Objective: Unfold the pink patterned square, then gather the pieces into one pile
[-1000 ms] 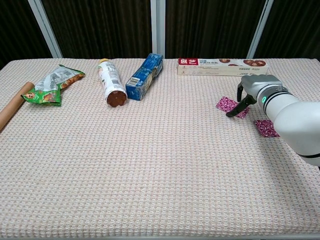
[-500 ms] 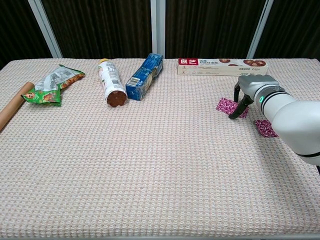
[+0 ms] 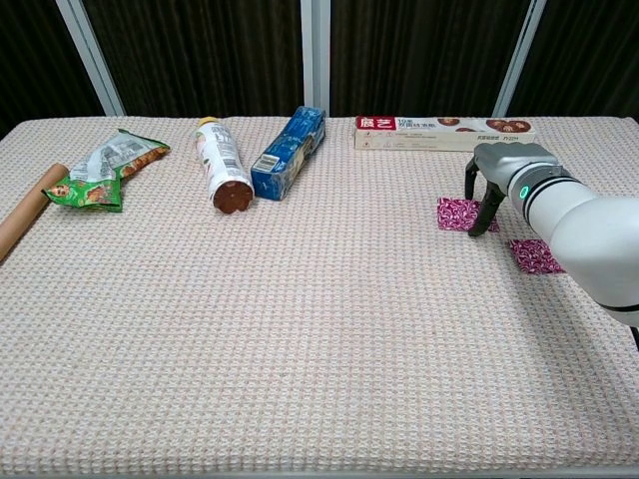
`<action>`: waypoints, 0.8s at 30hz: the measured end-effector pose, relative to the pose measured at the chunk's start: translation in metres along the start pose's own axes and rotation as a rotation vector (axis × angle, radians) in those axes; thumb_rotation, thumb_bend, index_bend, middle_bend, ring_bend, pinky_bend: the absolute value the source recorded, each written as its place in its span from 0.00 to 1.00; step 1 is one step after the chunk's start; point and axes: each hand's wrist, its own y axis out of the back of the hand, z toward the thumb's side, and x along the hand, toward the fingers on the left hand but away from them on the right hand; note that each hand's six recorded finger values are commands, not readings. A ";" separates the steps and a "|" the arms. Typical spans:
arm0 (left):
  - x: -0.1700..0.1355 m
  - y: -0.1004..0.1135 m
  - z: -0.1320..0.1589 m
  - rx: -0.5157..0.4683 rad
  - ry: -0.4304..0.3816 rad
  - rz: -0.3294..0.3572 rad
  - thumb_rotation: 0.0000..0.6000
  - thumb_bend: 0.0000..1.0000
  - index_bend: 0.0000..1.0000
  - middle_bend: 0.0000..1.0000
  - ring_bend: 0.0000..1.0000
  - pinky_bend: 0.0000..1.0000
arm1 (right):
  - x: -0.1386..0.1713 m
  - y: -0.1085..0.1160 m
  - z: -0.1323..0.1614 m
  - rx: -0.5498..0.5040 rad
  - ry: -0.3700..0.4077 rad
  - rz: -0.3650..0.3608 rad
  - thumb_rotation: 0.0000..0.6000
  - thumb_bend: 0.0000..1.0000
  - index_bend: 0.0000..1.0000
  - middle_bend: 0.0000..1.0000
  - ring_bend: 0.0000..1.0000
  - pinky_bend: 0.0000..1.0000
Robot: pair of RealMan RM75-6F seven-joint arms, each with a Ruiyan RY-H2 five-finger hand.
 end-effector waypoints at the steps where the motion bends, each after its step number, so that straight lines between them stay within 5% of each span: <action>1: 0.000 0.000 0.000 0.001 -0.001 0.000 1.00 0.05 0.23 0.23 0.16 0.26 | 0.000 0.000 0.000 0.000 0.001 0.001 0.99 0.00 0.47 1.00 1.00 1.00; 24: 0.001 0.002 0.007 0.001 -0.013 0.005 1.00 0.05 0.23 0.23 0.16 0.26 | 0.012 0.020 0.005 -0.024 0.047 -0.036 1.00 0.00 0.47 1.00 1.00 1.00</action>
